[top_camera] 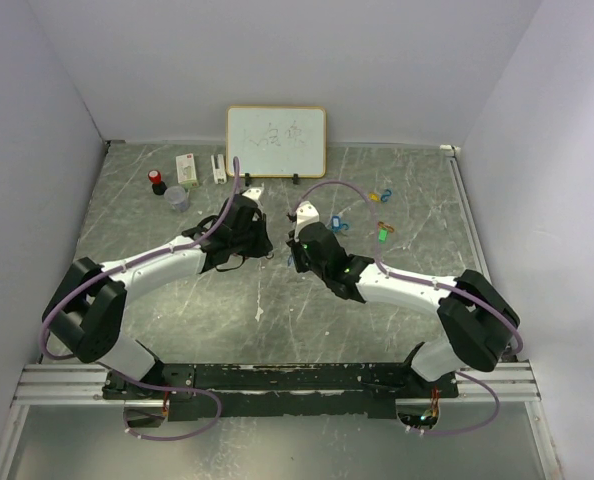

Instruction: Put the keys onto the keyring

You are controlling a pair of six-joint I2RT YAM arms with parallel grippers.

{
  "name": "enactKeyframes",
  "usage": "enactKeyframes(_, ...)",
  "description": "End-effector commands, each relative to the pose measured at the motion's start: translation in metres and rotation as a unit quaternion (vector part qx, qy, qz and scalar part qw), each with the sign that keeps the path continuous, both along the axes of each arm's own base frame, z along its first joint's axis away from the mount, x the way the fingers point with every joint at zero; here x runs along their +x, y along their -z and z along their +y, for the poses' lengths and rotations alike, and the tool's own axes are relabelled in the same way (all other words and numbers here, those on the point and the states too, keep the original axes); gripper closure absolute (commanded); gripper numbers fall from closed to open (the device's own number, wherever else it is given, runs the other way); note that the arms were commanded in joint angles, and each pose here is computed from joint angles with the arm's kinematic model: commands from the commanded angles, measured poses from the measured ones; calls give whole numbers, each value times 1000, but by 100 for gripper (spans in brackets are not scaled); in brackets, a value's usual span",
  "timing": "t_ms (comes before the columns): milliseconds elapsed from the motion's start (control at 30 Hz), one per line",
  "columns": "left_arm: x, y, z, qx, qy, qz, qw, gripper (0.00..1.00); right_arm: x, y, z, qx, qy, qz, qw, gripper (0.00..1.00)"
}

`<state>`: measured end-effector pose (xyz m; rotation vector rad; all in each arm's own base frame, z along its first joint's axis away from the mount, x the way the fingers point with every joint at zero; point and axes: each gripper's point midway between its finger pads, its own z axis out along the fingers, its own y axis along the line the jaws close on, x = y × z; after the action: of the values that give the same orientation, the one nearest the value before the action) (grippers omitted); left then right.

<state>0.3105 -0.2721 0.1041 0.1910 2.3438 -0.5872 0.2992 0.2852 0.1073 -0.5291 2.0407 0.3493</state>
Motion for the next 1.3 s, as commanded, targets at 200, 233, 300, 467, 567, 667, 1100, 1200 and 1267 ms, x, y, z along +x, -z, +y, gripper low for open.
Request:
enactKeyframes(200, -6, -28, -27, -71, 32, -18, 997, 93, 2, -1, 6, 8, 2, -22, 1000, 100)
enactKeyframes(233, -6, -30, -28, -72, 33, -19, 997, 93, 2, 0, 6, 7, 2, -22, 1000, 100)
enactKeyframes(300, -5, -30, -28, -71, 32, -20, 997, 93, 3, 0, 7, 7, 0, -22, 1000, 100)
enactKeyframes(467, -7, -27, -31, -71, 37, -16, 997, 93, 2, 0, 9, 9, -1, -24, 1000, 100)
enactKeyframes(567, -8, -25, -34, -71, 42, -14, 997, 93, 2, -3, 8, 11, 1, -27, 1000, 100)
enactKeyframes(667, -9, -22, -35, -69, 43, -10, 997, 93, 2, -5, 9, 13, -1, -30, 999, 100)
enactKeyframes(1100, -11, -13, -33, -64, 40, -4, 997, 93, -2, -17, 11, 19, -6, -42, 999, 100)
enactKeyframes(1200, -11, -11, -34, -61, 41, -2, 997, 93, -2, -19, 10, 20, -6, -45, 999, 100)
enactKeyframes(1267, -10, -12, -33, -61, 39, -4, 997, 93, -3, -20, 10, 20, -6, -45, 999, 100)
